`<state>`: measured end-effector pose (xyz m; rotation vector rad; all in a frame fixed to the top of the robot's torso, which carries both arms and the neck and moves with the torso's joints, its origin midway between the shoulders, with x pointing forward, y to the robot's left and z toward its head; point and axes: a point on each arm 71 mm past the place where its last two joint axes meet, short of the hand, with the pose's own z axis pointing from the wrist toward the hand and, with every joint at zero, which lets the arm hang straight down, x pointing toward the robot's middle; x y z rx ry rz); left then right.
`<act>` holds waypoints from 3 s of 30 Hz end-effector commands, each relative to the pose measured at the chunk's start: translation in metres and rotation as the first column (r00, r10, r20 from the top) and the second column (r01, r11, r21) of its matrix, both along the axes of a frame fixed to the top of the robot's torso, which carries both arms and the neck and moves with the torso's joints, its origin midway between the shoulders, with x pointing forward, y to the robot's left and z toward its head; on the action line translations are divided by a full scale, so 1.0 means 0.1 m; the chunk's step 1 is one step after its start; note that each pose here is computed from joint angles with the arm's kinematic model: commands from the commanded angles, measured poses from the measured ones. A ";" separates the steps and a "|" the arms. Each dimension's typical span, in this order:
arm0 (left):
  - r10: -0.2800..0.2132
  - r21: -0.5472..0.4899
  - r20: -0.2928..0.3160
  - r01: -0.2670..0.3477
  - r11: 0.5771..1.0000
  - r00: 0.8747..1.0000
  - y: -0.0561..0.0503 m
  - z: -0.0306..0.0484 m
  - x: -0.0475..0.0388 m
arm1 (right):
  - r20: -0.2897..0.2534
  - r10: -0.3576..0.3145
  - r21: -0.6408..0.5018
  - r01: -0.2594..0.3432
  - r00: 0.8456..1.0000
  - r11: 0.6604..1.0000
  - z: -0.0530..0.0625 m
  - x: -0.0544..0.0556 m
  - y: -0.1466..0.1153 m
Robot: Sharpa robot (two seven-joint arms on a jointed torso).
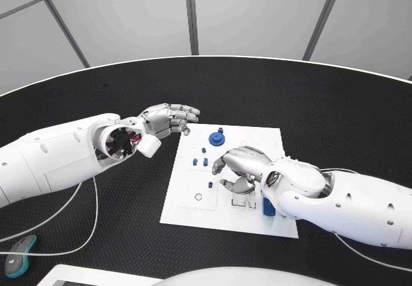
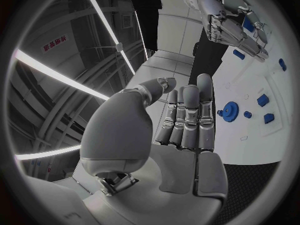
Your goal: Assemble the parts on the task board
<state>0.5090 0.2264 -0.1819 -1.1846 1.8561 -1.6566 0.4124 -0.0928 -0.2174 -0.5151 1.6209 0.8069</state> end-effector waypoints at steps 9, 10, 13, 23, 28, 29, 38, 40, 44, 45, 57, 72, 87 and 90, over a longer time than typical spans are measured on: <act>0.000 0.000 0.000 0.000 1.000 1.000 0.00 -0.008 0.019 | 0.030 -0.250 -0.003 0.250 0.968 0.968 0.45 0.31 -0.86; -0.001 0.000 0.000 0.001 1.000 1.000 0.00 -0.008 0.020 | 0.031 -0.263 -0.010 0.264 0.964 0.965 0.46 0.33 -0.92; -0.001 0.000 0.000 0.001 1.000 1.000 0.00 -0.009 0.021 | 0.035 -0.282 -0.026 0.283 0.959 0.959 0.47 0.40 -1.04; -0.004 0.000 -0.001 0.004 1.000 1.000 0.00 -0.008 0.015 | 0.029 -0.292 -0.078 0.293 0.956 0.953 0.44 0.49 -1.10; -0.004 0.000 -0.001 0.004 1.000 1.000 0.00 -0.008 0.014 | 0.019 -0.286 -0.095 0.286 0.958 0.953 0.40 0.51 -1.08; -0.004 0.000 -0.001 0.004 1.000 1.000 0.00 -0.007 0.013 | 0.016 -0.283 -0.098 0.283 0.959 0.954 0.39 0.51 -1.06; -0.004 -0.001 -0.001 0.004 1.000 1.000 0.01 -0.003 0.003 | -0.014 -0.253 -0.122 0.249 0.967 0.961 0.27 0.50 -0.95; -0.003 -0.001 -0.001 0.003 1.000 1.000 0.01 -0.003 0.001 | -0.020 -0.246 -0.127 0.242 0.969 0.962 0.25 0.49 -0.93; -0.002 0.000 -0.001 0.002 1.000 1.000 0.02 -0.002 0.000 | -0.032 -0.236 -0.134 0.230 0.971 0.964 0.21 0.48 -0.89; -0.002 0.000 -0.001 0.002 1.000 1.000 0.02 -0.002 -0.001 | -0.034 -0.233 -0.136 0.227 0.972 0.964 0.20 0.48 -0.88; -0.001 0.000 -0.001 0.001 1.000 1.000 0.02 0.000 -0.005 | -0.063 -0.214 -0.158 0.202 0.975 0.967 0.11 0.46 -0.80; 0.001 0.001 -0.001 -0.001 1.000 1.000 0.03 0.001 -0.008 | -0.069 -0.209 -0.159 0.196 0.975 0.968 0.06 0.48 -0.76; 0.001 0.001 -0.001 -0.001 1.000 1.000 0.03 0.001 -0.009 | -0.041 -0.222 -0.119 0.216 0.974 0.969 0.08 0.50 -0.74; 0.002 0.001 -0.001 -0.002 1.000 1.000 0.04 0.001 -0.009 | -0.033 -0.224 -0.104 0.220 0.974 0.970 0.10 0.48 -0.75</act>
